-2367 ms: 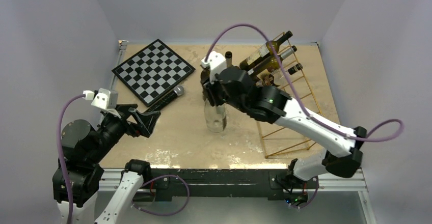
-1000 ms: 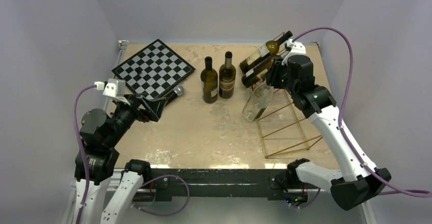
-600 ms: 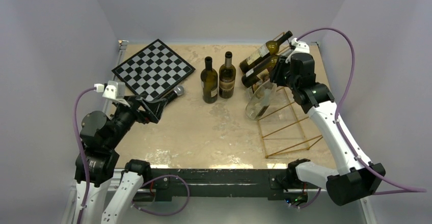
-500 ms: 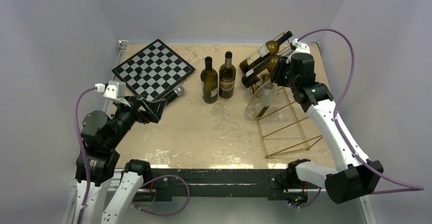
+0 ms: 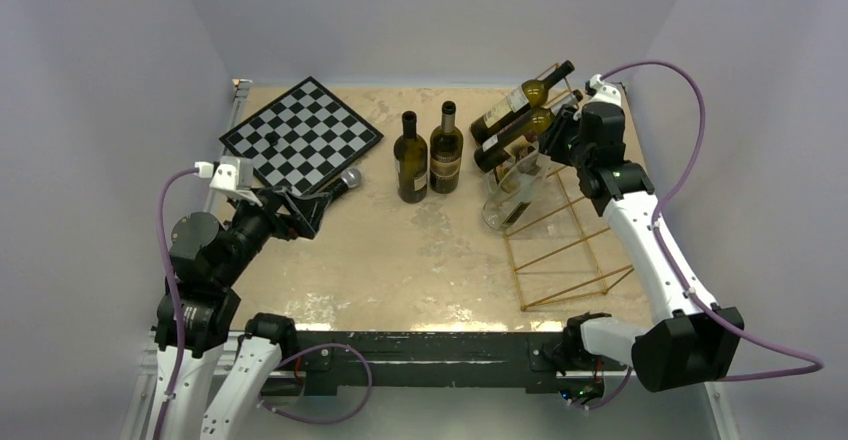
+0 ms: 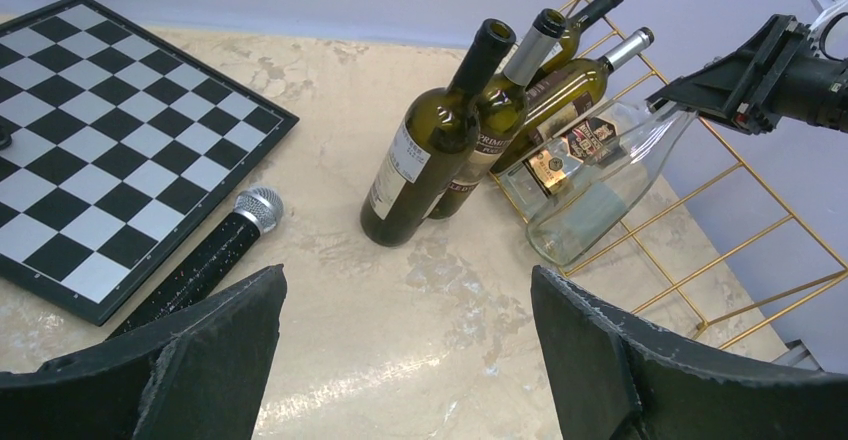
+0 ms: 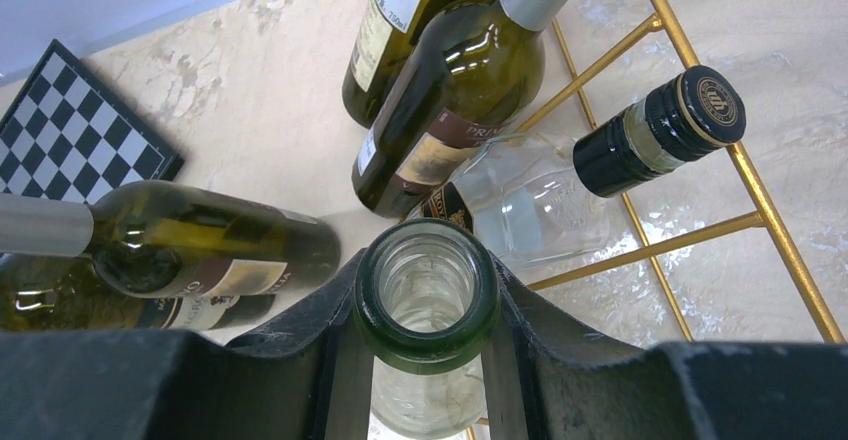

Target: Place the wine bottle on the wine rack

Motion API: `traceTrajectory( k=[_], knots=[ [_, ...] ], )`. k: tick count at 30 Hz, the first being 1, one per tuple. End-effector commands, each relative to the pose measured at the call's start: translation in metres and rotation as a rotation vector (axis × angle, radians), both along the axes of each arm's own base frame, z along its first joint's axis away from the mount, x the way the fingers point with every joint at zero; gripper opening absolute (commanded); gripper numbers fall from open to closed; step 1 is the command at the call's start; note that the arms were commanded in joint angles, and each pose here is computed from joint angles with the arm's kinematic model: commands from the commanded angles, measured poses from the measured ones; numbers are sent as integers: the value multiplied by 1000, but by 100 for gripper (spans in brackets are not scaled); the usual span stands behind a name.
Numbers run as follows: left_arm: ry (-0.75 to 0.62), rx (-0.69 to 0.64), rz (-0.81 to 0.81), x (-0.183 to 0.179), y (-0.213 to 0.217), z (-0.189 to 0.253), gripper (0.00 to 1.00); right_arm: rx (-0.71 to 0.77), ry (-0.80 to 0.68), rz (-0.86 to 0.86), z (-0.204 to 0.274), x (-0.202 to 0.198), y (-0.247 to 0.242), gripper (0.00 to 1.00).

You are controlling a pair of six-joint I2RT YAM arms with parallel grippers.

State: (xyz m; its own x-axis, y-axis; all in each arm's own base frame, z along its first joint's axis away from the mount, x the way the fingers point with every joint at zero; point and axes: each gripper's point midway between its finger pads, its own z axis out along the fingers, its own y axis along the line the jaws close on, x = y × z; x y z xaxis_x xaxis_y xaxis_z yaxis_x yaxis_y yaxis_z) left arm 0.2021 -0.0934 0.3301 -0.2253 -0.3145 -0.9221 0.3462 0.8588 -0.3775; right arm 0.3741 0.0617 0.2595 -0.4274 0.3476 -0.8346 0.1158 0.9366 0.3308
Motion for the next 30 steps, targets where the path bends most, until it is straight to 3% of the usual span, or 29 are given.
traceTrajectory(
  k=[1,13,30],
  knots=[
    [-21,-28,-1,7,-3,6,96,53,-105,-10,22,12,3,0],
    [-3,-22,5,7,-2,-1,96,114,-72,-52,7,-11,-13,0],
    [15,-17,11,5,0,-7,96,145,-71,-320,-3,-18,-55,0]
  ],
)
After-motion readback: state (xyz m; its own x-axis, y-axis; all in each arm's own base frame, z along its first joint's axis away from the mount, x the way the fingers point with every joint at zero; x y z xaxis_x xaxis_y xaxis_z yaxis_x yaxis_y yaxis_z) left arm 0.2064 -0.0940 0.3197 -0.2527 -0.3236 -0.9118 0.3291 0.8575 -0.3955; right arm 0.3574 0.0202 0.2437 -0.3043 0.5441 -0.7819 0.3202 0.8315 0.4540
